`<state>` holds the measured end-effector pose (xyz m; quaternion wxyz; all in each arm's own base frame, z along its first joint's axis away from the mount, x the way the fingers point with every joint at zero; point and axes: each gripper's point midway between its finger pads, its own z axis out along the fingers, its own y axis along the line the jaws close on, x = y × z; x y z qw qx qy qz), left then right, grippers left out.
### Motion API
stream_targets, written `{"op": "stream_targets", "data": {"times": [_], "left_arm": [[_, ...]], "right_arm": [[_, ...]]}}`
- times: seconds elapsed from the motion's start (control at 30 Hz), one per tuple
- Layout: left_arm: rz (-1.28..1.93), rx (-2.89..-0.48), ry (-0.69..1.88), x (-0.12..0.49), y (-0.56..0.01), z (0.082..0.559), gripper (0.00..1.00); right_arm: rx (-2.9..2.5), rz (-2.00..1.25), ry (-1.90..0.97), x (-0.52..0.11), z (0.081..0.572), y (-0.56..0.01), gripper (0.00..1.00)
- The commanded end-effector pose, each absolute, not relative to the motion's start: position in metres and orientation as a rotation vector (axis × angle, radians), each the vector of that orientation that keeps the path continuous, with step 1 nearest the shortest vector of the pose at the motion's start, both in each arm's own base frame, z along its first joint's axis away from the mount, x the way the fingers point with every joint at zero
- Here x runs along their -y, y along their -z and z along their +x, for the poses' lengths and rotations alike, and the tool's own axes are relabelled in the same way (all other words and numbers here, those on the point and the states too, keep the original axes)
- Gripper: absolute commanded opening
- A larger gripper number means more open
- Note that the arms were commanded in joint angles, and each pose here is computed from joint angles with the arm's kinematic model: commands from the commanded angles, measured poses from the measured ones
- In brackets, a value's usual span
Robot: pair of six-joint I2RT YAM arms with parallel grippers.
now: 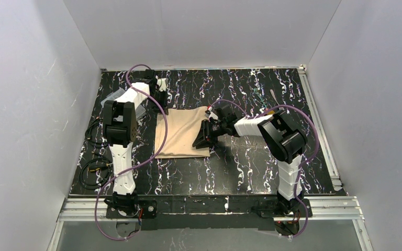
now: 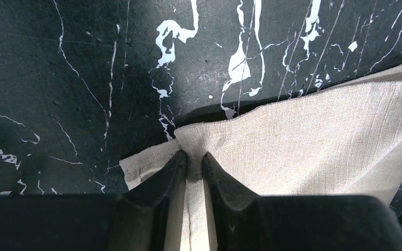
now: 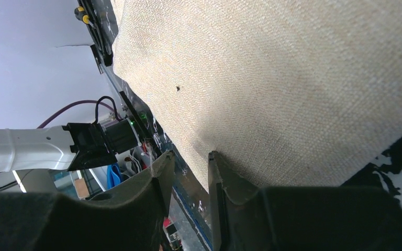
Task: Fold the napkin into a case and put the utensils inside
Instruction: Pick up the top corner of the square folded napkin from the folded napkin.
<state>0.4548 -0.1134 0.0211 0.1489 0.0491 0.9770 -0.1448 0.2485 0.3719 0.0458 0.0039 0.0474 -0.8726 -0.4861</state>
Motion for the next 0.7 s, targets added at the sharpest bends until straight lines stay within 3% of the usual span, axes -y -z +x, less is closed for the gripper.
{"op": "stream_targets", "data": {"times": [0.0,0.67], "left_arm": [[0.147,-2.737,0.419,0.113,-0.053,0.455,0.15],[0.242,-2.547,0.461,0.124,-0.102,0.447,0.04]], "right_arm": [[2.715,0.17,1.539,-0.373,0.244,-0.042,0.38],[2.73,0.169,1.529,-0.374,0.247,-0.04,0.38]]}}
